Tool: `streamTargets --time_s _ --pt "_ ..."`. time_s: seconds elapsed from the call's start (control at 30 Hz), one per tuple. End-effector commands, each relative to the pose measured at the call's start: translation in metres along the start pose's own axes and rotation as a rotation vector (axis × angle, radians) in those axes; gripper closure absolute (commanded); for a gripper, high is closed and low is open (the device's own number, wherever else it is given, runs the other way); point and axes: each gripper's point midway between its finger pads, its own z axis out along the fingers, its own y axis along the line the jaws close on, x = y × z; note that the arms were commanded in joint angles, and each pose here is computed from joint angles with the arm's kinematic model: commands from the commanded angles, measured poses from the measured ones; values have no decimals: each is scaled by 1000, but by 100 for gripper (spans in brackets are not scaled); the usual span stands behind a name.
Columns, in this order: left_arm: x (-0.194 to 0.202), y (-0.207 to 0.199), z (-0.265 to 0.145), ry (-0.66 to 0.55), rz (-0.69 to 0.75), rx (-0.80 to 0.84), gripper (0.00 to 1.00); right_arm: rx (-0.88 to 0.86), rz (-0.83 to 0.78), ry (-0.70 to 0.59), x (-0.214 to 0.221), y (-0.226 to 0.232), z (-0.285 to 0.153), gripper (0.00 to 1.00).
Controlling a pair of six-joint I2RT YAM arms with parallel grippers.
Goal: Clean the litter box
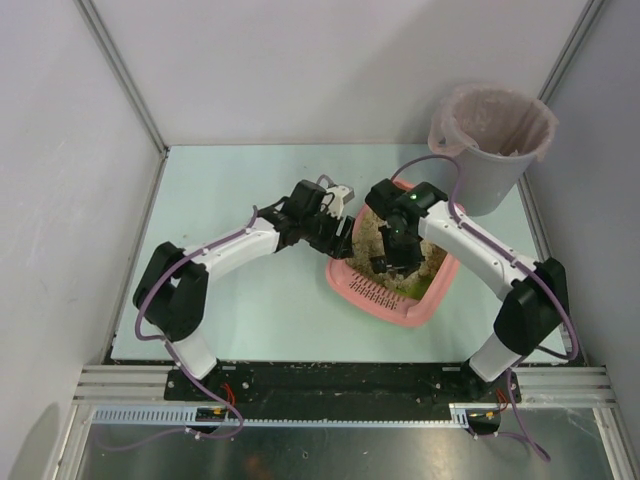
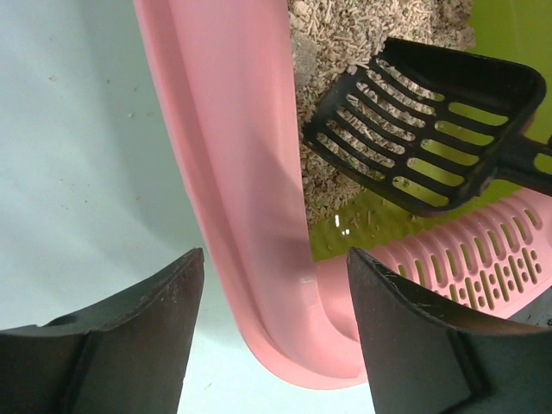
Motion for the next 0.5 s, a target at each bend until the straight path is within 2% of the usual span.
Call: streamTargets --time_s 0.0,0.47 --pt "-12 -10 2 -14 35 33 29 25 4 1 -5 4 18 100" --pt "-4 -13 11 23 39 49 44 17 47 -33 -33 9 44 100"
